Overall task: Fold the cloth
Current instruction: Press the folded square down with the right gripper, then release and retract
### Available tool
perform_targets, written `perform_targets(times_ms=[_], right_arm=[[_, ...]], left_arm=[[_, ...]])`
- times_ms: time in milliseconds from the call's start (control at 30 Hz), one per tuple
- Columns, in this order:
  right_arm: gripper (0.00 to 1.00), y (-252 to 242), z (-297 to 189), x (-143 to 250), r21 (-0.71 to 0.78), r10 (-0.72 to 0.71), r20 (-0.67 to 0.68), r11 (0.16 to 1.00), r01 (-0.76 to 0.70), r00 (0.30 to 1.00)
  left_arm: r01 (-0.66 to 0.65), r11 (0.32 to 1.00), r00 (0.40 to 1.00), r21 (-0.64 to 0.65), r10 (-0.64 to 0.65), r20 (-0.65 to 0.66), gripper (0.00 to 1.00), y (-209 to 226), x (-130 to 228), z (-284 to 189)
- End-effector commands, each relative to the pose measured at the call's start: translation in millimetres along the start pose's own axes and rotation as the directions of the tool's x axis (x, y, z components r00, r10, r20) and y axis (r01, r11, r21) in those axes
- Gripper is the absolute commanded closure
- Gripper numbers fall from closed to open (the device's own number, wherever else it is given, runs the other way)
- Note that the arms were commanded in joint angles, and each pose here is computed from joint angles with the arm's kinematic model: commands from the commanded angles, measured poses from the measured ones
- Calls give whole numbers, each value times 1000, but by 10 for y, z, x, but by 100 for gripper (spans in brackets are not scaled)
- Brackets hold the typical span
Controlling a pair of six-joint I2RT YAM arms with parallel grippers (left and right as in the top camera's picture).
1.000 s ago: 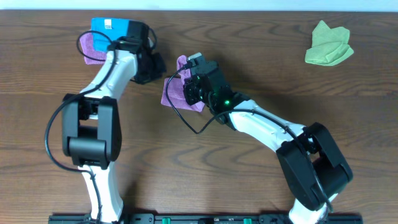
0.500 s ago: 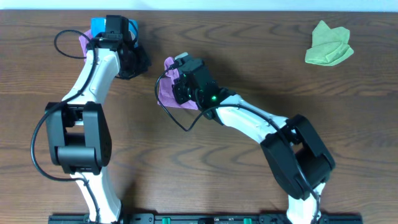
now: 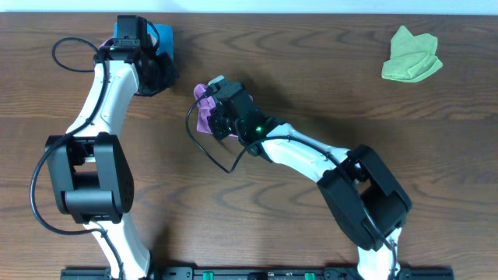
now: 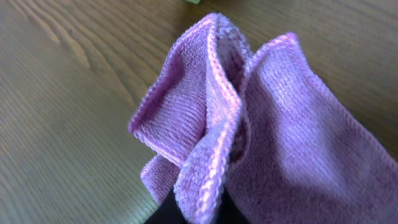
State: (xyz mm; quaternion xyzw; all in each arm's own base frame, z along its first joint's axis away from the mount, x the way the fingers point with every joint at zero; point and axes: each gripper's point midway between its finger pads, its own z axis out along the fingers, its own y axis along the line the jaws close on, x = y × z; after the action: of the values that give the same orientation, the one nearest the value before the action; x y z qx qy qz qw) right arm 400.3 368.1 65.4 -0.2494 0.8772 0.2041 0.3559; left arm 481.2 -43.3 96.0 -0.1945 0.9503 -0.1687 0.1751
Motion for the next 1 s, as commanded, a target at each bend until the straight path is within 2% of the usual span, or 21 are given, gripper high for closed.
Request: perform_targets(times_ms=[0,167,567,733,900,967], right_arm=[[77,109,28,-22,-19,-28,0,999,28,1000],[67,332,22,37,-99,-57,-16,994,55,998],[59,778,-8,244,-195,-108,-66,976,94,992],[52,857,-46,234,-222,-113,-64,970,97,991],[35,807,-138,117,-191,-109,-42,977,100,993],[22,739,-197,45,-153,-106,-30,983,100,994]], left_arm=[[-21,1000,998,17,20,55,94,-80,-130,-214],[-20,1000,998,17,19,56,94,-77,-134,-217],[-10,1000,998,14,9,62,94,-30,-162,-234],[-1,1000,997,15,0,77,94,4,-207,-297],[11,1000,995,17,-13,101,94,55,-272,-399],[18,1000,994,19,-20,106,92,80,-291,-433]])
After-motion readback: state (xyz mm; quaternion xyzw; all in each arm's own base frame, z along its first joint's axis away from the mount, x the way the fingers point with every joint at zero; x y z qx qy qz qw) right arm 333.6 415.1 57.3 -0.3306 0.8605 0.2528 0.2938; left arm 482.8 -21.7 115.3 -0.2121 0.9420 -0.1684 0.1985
